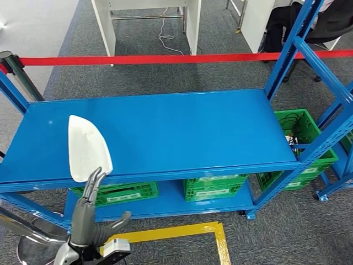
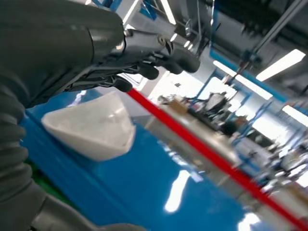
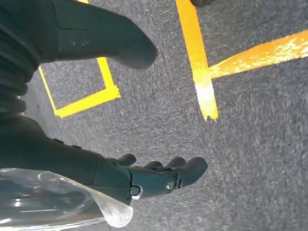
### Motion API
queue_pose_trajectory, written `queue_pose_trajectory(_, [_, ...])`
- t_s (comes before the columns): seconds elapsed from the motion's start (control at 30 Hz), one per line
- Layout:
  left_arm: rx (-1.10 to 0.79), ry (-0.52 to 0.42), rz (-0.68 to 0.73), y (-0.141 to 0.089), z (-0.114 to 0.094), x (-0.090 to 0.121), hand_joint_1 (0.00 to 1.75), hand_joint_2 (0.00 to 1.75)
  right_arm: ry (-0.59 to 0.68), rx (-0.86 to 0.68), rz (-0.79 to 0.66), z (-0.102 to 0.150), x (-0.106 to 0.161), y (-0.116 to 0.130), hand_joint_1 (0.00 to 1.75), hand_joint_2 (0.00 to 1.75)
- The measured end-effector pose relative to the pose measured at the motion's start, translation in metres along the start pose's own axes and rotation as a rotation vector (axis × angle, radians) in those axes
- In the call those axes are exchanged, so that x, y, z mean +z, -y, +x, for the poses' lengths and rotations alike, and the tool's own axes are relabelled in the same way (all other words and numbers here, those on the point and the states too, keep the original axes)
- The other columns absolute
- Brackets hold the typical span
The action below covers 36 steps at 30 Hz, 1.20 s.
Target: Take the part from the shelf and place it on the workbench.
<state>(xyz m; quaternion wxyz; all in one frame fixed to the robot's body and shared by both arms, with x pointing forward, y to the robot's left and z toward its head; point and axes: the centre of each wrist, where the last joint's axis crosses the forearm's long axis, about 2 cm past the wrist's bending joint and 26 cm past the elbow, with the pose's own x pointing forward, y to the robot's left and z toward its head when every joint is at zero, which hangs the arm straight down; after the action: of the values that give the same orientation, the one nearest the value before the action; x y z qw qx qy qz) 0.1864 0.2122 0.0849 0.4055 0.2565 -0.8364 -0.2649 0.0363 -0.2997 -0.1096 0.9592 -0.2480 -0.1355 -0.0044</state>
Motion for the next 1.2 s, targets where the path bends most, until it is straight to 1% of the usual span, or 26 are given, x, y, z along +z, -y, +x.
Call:
queue_pose_trajectory(0.07, [-0.023,-0.022,-0.042,0.003,-0.009,-0.003,0.00,1.75,0.007,0.012,0.012,0.001,0.000,0.000,0.00,1.75])
queue_pose_trajectory(0.2, [-0.051,-0.059,-0.067,0.006,-0.022,-0.011,0.00,1.75,0.016,0.027,0.023,0.002,0.000,-0.001,0.00,1.75])
queue_pose_trajectory(0.43, [-0.070,-0.082,-0.081,0.008,-0.032,-0.016,0.00,1.75,0.017,0.030,0.028,0.002,0.000,-0.001,0.00,1.75])
queue_pose_trajectory(0.53, [-0.100,-0.129,-0.061,0.007,-0.036,-0.020,0.00,1.75,0.020,0.038,0.032,0.002,0.000,-0.001,0.00,1.75])
queue_pose_trajectory(0.63, [-0.136,-0.178,-0.018,0.005,-0.040,-0.031,0.00,1.75,0.020,0.049,0.035,0.002,0.000,-0.001,0.00,1.75])
queue_pose_trajectory(0.8, [-0.155,-0.232,0.065,0.002,-0.044,-0.045,0.00,1.75,0.018,0.059,0.037,0.002,0.000,-0.001,0.00,1.75])
queue_pose_trajectory(1.2, [-0.152,-0.264,0.097,0.003,-0.046,-0.051,0.00,1.75,0.016,0.061,0.039,0.002,0.000,-0.001,0.00,1.75])
